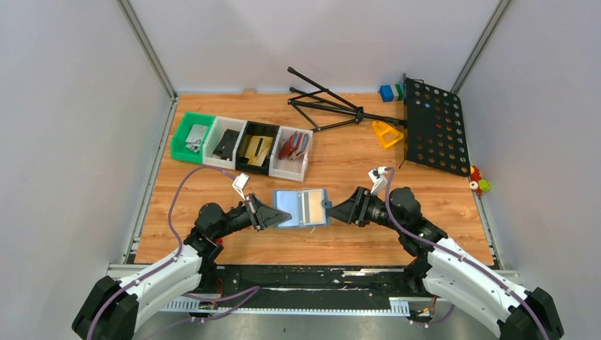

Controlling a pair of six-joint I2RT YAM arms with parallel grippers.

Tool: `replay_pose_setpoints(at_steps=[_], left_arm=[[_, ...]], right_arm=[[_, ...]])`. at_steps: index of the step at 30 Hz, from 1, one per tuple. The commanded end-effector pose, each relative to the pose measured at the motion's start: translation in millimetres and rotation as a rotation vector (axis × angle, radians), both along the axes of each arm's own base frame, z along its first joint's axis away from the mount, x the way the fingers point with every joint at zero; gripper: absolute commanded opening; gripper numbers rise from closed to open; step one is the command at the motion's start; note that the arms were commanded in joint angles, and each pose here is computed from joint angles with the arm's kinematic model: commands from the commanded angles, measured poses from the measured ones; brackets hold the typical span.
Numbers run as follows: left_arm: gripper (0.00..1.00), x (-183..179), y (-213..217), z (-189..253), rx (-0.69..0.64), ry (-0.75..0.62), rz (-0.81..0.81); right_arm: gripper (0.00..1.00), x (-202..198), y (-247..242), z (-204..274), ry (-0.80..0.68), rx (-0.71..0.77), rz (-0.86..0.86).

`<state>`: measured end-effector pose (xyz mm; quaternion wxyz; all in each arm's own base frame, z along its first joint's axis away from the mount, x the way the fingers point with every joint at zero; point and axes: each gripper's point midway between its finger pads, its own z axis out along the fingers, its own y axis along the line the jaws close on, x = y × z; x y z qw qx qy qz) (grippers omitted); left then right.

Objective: Take the credit cards out of the card holder
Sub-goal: Remove the credit card from the card holder.

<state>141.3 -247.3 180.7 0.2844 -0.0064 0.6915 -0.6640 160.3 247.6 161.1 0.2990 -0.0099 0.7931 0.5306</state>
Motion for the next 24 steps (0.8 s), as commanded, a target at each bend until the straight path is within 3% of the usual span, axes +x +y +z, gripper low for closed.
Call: replay_pose_setpoints(at_steps=[1, 14, 24], left_arm=[[0.00, -1, 0, 10, -0.028, -0.046, -0.001], [0.00, -2, 0, 13, -0.035, -0.052, -0.005], [0.00, -3, -1, 15, -0.039, -0.054, -0.009]], right_arm=[[0.60, 5, -4, 8, -0.030, 0.020, -0.042], [0.50, 5, 2, 0, -0.007, 0.011, -0.011], [0.49, 2, 11, 3, -0.012, 0.016, 0.053]])
